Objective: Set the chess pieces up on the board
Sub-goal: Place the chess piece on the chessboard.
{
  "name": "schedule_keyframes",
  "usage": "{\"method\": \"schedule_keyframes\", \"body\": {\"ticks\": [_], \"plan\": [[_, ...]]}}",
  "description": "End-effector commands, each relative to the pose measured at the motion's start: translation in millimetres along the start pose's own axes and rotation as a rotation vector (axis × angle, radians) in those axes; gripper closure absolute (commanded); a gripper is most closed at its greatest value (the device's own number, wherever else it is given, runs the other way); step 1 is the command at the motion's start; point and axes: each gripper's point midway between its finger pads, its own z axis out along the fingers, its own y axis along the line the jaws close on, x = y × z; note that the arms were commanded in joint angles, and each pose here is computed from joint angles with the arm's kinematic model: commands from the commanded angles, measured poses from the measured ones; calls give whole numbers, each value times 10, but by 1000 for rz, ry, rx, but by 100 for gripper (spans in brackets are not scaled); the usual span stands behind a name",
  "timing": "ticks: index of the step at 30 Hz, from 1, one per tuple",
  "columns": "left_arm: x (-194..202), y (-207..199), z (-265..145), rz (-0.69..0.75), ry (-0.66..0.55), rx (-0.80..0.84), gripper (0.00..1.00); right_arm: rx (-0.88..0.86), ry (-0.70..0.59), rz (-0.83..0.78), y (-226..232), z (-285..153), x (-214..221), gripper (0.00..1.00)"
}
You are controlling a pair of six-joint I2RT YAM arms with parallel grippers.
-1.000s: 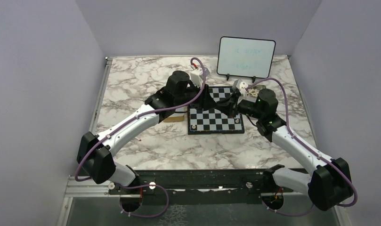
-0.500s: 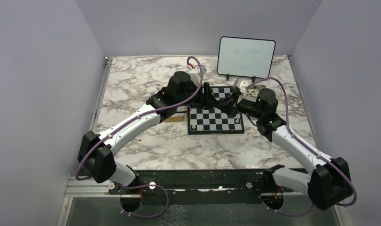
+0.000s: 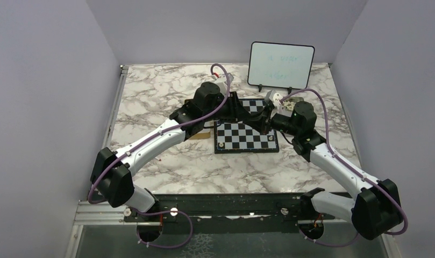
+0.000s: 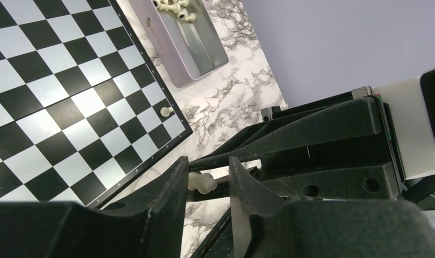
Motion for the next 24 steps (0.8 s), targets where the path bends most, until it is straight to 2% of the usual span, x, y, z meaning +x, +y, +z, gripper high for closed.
{"method": "schedule_keyframes", "body": {"ticks": [1, 10, 17, 20, 24], "plan": [[43, 163, 113, 6, -6, -87, 71, -36, -63, -49, 87, 1, -219, 83], [243, 267, 158, 61, 50, -159, 71, 78, -7, 4, -121, 8, -92, 81], [368, 388, 241, 107, 101, -220, 86, 97, -4, 31, -147, 10, -61, 77], [393, 436, 273, 126, 114, -234, 92, 137, 42, 73, -214, 5, 57, 74], [409, 478, 315, 142, 125, -246, 94, 140, 94, 117, -214, 7, 215, 68]]}}
